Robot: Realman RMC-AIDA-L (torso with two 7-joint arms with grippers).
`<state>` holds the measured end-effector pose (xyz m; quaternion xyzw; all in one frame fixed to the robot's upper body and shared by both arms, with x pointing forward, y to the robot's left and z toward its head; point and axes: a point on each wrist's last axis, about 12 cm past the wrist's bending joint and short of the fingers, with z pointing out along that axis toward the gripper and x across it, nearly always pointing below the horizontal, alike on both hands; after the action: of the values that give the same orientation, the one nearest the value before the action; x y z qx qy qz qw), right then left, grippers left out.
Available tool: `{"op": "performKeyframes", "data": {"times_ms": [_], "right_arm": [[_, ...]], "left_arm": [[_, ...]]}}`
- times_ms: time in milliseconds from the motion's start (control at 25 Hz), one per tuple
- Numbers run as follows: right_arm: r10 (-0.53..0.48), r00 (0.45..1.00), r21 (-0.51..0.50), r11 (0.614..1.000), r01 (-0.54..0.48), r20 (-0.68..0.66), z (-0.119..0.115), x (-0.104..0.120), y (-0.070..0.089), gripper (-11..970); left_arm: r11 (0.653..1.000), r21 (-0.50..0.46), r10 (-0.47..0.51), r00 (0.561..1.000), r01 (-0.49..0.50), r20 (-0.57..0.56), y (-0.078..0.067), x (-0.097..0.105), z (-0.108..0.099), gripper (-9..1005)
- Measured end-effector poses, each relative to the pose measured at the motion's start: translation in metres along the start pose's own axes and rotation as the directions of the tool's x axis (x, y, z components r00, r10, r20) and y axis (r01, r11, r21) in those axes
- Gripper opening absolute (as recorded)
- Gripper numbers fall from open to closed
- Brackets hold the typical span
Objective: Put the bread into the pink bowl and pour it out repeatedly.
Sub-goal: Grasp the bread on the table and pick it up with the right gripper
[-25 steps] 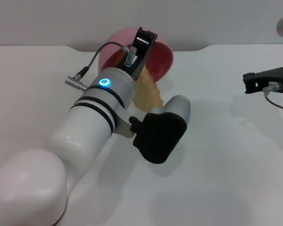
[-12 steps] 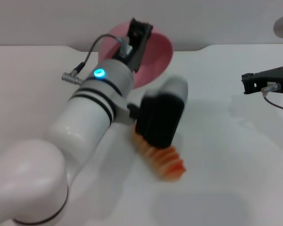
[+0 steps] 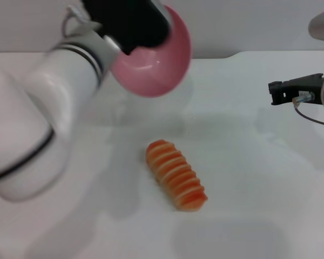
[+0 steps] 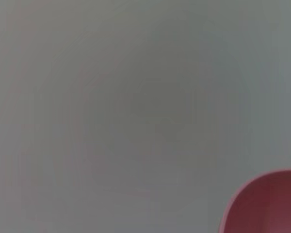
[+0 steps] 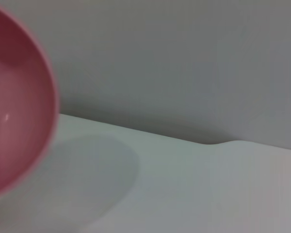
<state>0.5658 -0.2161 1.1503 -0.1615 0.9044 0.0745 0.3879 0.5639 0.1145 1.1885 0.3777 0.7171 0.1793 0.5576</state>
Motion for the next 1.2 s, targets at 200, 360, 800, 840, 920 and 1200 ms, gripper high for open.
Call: {"op": "performKeyframes", "data": {"times_ms": [200, 360, 800, 840, 920, 1200], "right_arm": [[-0.021, 1.0, -0.022, 1.0, 0.021, 0.009, 0.0, -0.003, 0.007, 40], [-0.077, 0.997, -0.049, 0.996, 0.078, 0.03, -0.001, -0.007, 0.02, 44], [-0.135, 0.991, -0.146, 0.98, 0.136, 0.016, 0.016, -0.011, 0.054, 55], [-0.11, 0.994, -0.166, 0.98, 0.109, 0.001, 0.021, -0.014, 0.058, 56], [-0.075, 0.997, -0.195, 0.978, 0.068, -0.026, 0.028, -0.016, 0.062, 127], [-0.027, 0.998, -0.255, 0.967, 0.012, -0.057, 0.045, -0.009, 0.072, 506]], "left_arm": [[0.961, 0.032, -0.262, 0.943, 0.274, -0.205, 0.035, 0.023, 0.005, 43], [0.919, 0.026, -0.362, 0.868, 0.393, -0.341, 0.055, 0.048, 0.01, 43], [0.855, 0.037, -0.449, 0.773, 0.518, -0.447, 0.072, 0.088, 0.015, 42], [0.86, 0.038, -0.441, 0.777, 0.51, -0.449, 0.072, 0.087, 0.016, 42], [0.868, 0.04, -0.426, 0.782, 0.496, -0.455, 0.07, 0.085, 0.02, 42], [0.888, 0.004, -0.405, 0.788, 0.459, -0.465, 0.076, 0.087, 0.031, 42]]}}
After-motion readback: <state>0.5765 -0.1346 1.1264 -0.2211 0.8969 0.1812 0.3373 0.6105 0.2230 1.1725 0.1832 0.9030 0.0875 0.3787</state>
